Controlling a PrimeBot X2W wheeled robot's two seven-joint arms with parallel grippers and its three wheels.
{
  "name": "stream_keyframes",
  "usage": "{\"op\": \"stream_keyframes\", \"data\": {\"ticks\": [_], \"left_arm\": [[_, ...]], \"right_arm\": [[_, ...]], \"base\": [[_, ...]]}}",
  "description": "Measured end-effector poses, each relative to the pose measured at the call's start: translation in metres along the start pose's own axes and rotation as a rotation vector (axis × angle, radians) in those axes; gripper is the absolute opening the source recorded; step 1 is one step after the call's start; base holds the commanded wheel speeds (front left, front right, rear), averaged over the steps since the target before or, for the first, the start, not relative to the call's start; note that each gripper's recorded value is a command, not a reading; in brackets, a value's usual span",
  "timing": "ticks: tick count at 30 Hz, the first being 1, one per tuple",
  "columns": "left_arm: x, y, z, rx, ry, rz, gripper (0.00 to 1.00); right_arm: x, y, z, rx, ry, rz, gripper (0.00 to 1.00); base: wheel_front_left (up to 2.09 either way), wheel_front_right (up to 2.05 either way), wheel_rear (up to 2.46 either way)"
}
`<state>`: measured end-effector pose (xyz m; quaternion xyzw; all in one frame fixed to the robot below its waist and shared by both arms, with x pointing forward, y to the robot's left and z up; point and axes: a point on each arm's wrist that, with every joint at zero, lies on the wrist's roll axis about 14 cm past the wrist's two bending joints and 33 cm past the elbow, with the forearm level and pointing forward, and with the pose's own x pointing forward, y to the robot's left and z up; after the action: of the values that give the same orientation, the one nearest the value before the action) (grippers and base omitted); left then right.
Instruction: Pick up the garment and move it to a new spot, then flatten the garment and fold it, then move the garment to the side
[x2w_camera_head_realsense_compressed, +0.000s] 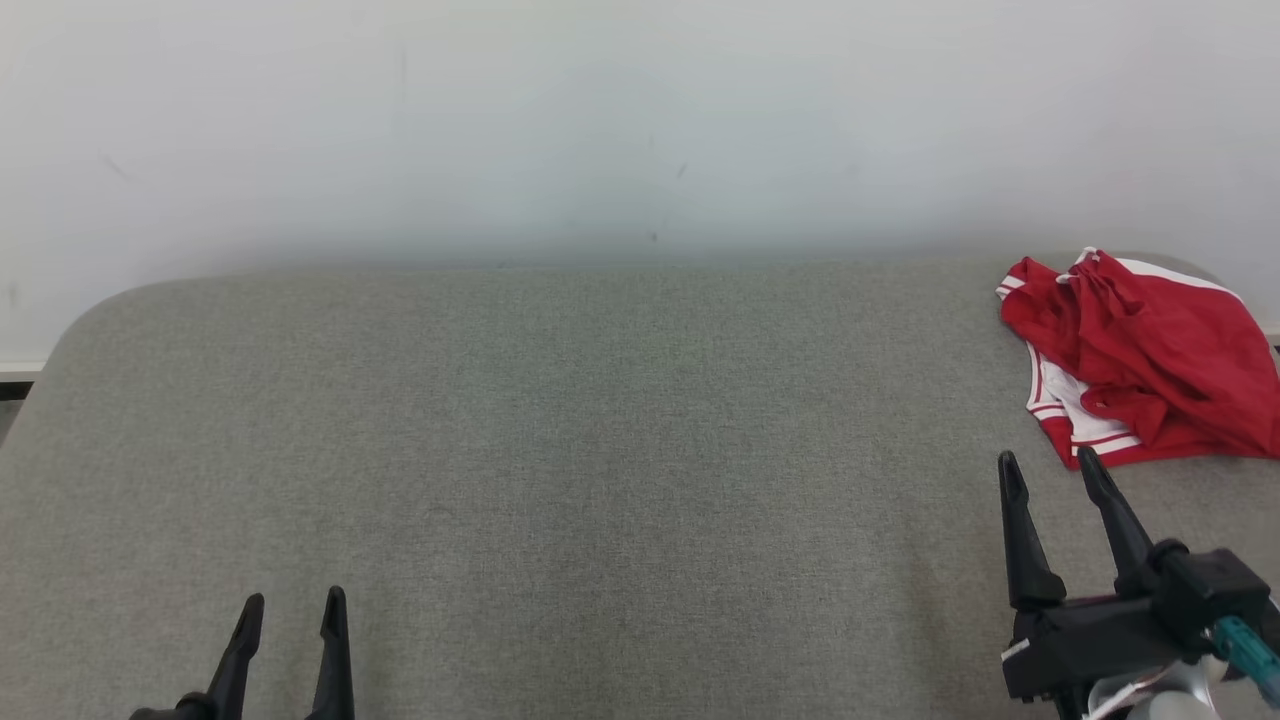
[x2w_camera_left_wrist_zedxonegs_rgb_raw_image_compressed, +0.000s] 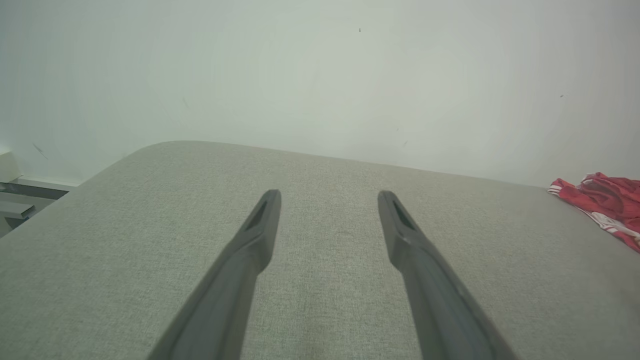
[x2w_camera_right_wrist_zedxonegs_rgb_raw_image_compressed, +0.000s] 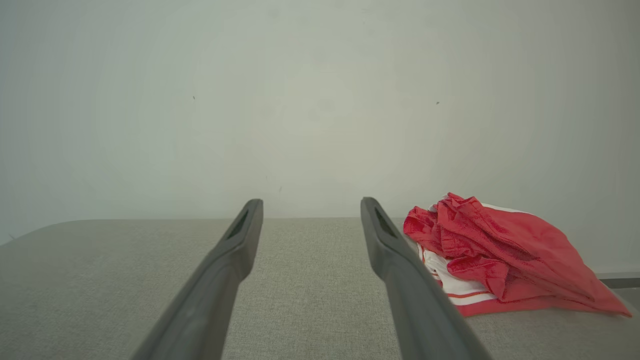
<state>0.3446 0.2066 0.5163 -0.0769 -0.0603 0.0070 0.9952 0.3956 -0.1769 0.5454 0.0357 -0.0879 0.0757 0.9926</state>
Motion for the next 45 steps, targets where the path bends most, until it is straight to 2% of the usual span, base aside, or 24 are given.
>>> {"op": "stream_keyframes", "data": {"ticks": [12, 20, 21, 28, 45], "left_arm": [[-0.008, -0.002, -0.003, -0.004, 0.008, -0.004, 1.0], [-0.01, -0.005, -0.008, 0.0, 0.025, -0.016, 1.0], [-0.01, -0.005, -0.01, 0.0, 0.029, -0.015, 0.0], [-0.024, -0.002, -0.037, -0.029, 0.12, 0.01, 0.0], [-0.016, 0.008, -0.041, -0.315, 0.15, 0.096, 0.0]], "right_arm": [[-0.035, 0.008, -0.02, 0.048, 0.05, -0.043, 1.0], [-0.037, 0.011, -0.021, 0.059, 0.054, -0.047, 1.0], [-0.037, 0.011, -0.022, 0.061, 0.055, -0.047, 0.0], [-0.053, 0.011, -0.05, 0.081, 0.15, -0.064, 0.0], [-0.05, -0.003, -0.053, 0.379, 0.162, -0.171, 0.0]], "base": [[0.0, 0.0, 0.0], [0.0, 0.0, 0.0], [0.0, 0.0, 0.0], [0.0, 0.0, 0.0], [0.0, 0.0, 0.0]]}}
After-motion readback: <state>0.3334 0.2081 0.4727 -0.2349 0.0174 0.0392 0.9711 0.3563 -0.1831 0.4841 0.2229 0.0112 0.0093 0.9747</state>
